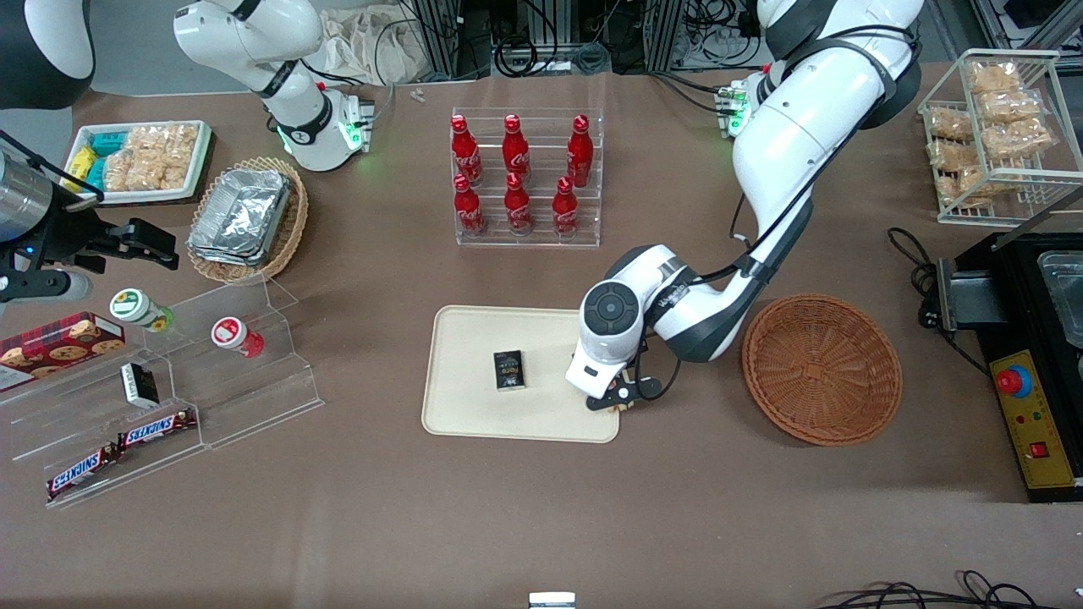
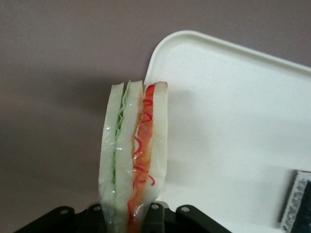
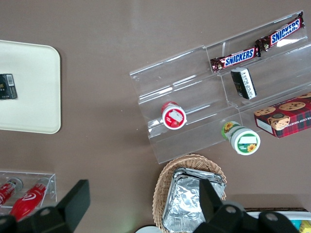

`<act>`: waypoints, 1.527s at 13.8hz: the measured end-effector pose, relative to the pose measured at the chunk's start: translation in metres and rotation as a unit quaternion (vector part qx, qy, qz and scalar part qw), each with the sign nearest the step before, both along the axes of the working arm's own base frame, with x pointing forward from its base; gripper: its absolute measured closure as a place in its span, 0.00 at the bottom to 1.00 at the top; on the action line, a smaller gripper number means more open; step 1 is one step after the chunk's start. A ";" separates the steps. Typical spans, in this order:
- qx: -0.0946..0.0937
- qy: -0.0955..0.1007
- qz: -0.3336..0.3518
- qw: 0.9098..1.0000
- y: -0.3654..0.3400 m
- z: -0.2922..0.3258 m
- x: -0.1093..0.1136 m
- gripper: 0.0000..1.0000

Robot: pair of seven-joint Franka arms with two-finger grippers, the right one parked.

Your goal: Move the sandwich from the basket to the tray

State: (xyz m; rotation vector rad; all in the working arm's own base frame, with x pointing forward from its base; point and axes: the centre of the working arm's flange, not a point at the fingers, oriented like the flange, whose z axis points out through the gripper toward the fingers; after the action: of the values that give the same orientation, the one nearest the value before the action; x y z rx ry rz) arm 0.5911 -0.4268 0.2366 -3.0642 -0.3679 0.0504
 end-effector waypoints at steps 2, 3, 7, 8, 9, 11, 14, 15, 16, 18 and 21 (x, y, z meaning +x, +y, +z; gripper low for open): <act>-0.003 -0.001 -0.006 1.000 -0.010 0.000 -0.004 0.83; -0.005 -0.003 -0.007 1.000 -0.015 0.001 -0.004 0.83; -0.018 -0.007 -0.007 1.000 -0.024 -0.005 -0.002 0.74; -0.022 -0.009 -0.008 1.000 -0.026 -0.006 -0.002 0.63; -0.023 -0.010 -0.008 1.000 -0.026 -0.007 -0.002 0.52; -0.026 -0.014 -0.005 1.000 -0.026 -0.002 0.002 0.32; -0.019 -0.021 0.008 1.000 -0.014 0.023 0.016 0.01; -0.012 -0.025 0.015 0.999 -0.005 0.042 0.022 0.00; -0.004 -0.031 0.021 0.999 0.007 0.065 0.029 0.00; 0.026 -0.032 0.012 0.999 0.035 0.111 0.032 0.00; 0.064 -0.021 -0.019 0.998 0.087 0.155 0.033 0.00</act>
State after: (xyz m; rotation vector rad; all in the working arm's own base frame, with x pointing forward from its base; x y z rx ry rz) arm 0.6238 -0.3395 0.3911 -2.9473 -0.3026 -0.0380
